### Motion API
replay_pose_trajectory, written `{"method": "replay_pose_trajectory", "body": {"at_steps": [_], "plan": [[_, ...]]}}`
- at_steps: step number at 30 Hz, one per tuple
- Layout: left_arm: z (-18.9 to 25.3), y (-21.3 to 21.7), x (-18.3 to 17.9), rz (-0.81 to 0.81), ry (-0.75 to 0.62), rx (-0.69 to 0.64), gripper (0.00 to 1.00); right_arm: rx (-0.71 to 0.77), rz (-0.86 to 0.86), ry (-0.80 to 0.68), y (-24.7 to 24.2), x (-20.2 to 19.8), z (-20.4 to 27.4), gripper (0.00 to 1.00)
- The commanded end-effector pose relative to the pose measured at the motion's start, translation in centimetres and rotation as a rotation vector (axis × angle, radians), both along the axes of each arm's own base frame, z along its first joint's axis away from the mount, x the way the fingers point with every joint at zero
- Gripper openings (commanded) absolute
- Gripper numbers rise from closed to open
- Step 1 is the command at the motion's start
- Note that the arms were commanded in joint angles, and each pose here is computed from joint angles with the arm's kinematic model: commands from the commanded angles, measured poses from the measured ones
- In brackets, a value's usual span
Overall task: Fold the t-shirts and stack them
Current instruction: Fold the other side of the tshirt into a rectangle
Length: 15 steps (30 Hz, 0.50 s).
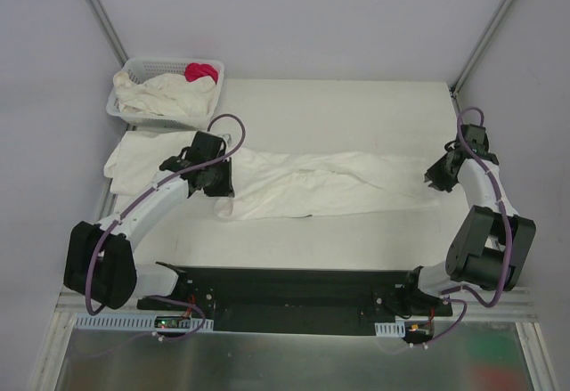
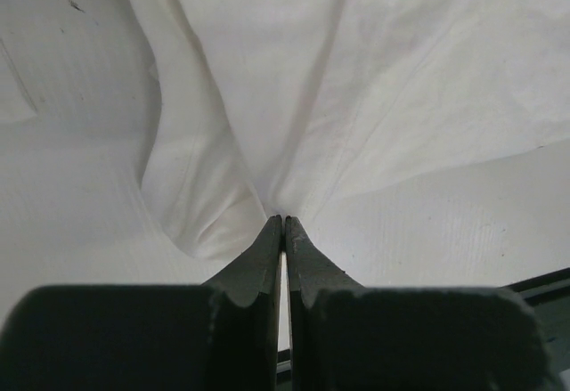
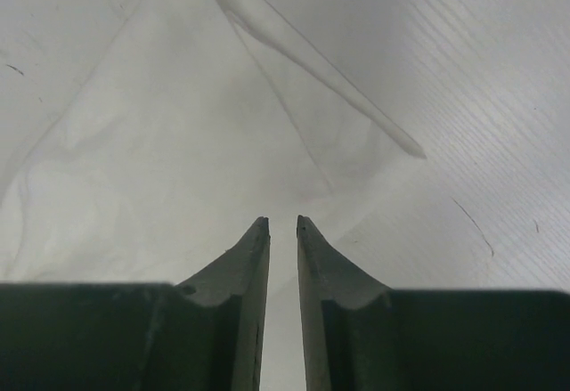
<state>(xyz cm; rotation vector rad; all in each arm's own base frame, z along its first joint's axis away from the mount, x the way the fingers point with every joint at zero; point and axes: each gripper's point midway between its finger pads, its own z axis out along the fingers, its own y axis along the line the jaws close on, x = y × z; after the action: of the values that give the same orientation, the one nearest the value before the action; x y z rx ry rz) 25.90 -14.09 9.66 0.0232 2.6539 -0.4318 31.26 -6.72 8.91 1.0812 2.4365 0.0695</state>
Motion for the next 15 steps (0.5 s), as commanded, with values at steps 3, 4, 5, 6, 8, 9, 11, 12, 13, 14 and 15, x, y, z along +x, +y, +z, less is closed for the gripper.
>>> {"method": "replay_pose_trajectory", "body": {"at_steps": [3,4,5,6,8,9,11,12,13,14,15], "plan": [[0.7,0.5,-0.2,0.011,-0.052,0.013,0.0,0.041,0.037,-0.168,1.7,4.1,4.0,0.22],[0.6,0.4,-0.1,0.01,-0.061,0.013,0.0,0.053,0.037,-0.186,2.1,4.7,4.4,0.22],[0.6,0.5,-0.2,0.01,-0.064,0.012,0.0,0.074,0.053,-0.204,2.8,5.1,4.7,0.22],[0.4,0.5,-0.4,0.013,-0.059,0.01,0.0,0.076,0.062,-0.232,3.1,5.8,5.1,0.22],[0.8,0.3,-0.4,0.011,-0.074,-0.001,0.0,0.073,0.074,-0.264,3.7,6.7,5.7,0.23],[1.0,0.2,-0.4,0.012,-0.082,-0.004,0.0,0.081,0.084,-0.272,4.1,7.0,5.8,0.23],[1.7,0.2,-0.3,0.015,-0.107,-0.009,0.0,0.091,0.104,-0.273,5.0,7.5,5.6,0.23],[1.9,0.4,-0.2,0.026,-0.115,-0.007,0.0,0.099,0.113,-0.277,5.5,7.7,5.5,0.23],[2.2,0.4,-0.2,0.027,-0.127,-0.01,0.0,0.116,0.143,-0.28,6.7,7.9,5.4,0.24],[2.7,0.5,-0.2,0.03,-0.145,-0.014,0.0,0.128,0.149,-0.286,7.4,8.4,4.9,0.24],[3.1,0.5,0.0,0.036,-0.16,-0.014,0.0,0.137,0.17,-0.292,8.3,8.7,4.8,0.24]]}}
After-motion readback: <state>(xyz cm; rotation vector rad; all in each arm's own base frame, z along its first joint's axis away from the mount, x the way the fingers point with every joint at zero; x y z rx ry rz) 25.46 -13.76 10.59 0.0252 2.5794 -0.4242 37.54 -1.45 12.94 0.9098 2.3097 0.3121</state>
